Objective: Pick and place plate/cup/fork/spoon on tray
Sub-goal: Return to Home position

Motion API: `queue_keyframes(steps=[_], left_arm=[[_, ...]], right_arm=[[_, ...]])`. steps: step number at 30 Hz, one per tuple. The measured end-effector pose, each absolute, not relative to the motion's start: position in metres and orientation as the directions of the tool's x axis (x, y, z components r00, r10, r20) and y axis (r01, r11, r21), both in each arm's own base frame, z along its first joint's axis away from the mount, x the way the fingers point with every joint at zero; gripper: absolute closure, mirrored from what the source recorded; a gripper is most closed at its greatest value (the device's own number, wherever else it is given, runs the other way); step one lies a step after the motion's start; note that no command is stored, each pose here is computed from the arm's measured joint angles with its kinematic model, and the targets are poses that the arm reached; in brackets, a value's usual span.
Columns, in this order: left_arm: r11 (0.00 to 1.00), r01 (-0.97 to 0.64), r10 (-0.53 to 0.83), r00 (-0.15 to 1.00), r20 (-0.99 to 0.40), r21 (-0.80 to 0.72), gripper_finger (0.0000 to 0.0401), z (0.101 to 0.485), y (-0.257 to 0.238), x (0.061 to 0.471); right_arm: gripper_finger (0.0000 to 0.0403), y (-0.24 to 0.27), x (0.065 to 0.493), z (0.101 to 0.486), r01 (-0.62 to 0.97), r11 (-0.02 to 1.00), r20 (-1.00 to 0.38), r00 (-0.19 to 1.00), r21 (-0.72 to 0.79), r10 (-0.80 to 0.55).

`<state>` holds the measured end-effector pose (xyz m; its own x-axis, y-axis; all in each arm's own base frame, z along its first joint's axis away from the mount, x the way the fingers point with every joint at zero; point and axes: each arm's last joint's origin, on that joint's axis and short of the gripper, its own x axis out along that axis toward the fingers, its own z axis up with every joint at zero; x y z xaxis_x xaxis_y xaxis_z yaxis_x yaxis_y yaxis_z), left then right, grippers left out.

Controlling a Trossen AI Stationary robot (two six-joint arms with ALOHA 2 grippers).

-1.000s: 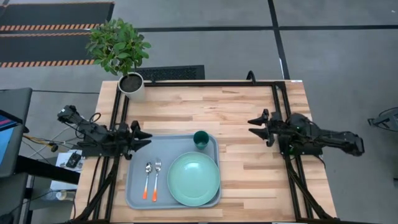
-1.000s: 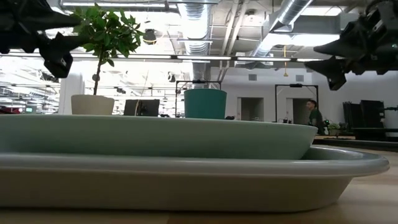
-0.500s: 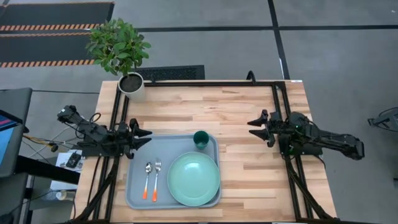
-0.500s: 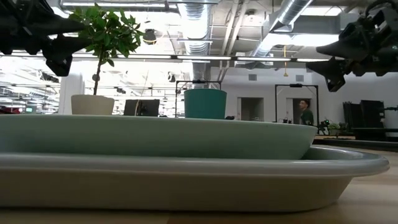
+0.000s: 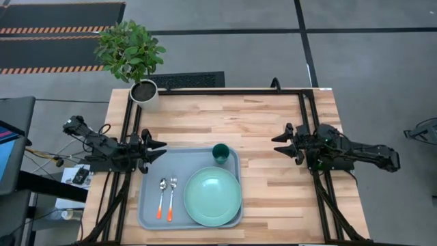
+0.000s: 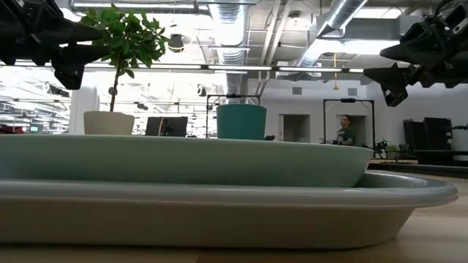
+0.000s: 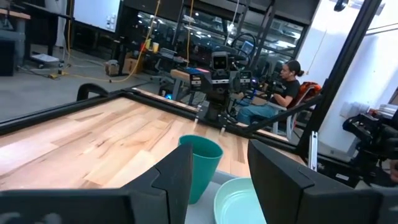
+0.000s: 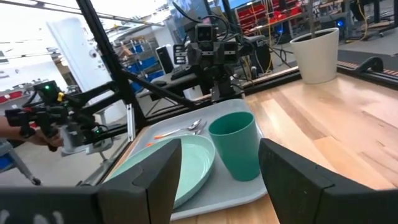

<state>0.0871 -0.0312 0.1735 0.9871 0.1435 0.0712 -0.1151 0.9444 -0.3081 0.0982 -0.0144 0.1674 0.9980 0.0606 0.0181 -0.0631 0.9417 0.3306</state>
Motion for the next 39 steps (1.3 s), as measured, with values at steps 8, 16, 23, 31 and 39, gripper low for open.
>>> queue_keyframes(steps=[8, 16, 23, 31, 39], left_arm=[[0.944, -0.133, 0.162, 0.984, 0.071, -0.302, 0.0257, 0.1735, -0.0296, 0.0876], [0.942, -0.161, 0.190, 0.979, 0.071, -0.294, 0.0257, 0.1735, -0.0271, 0.0884], [0.935, -0.162, 0.194, 0.978, 0.071, -0.316, 0.0257, 0.1735, -0.0267, 0.0886], [0.929, -0.204, 0.235, 0.970, 0.067, -0.310, 0.0257, 0.1732, -0.0255, 0.0884], [0.924, -0.191, 0.225, 0.972, 0.068, -0.330, 0.0257, 0.1732, -0.0257, 0.0884]], right_arm=[[0.0165, -0.0146, 0.0982, 0.1672, -0.061, 0.939, 0.018, 0.998, 0.338, 0.058], [0.0165, -0.0146, 0.0982, 0.1671, -0.060, 0.948, 0.017, 0.998, 0.313, 0.057], [0.0165, -0.0146, 0.0982, 0.1671, -0.059, 0.954, 0.017, 0.998, 0.295, 0.056], [0.0165, -0.0145, 0.0983, 0.1671, -0.060, 0.959, 0.017, 0.998, 0.278, 0.057], [0.0165, -0.0145, 0.0983, 0.1671, -0.060, 0.959, 0.017, 0.998, 0.278, 0.057]])
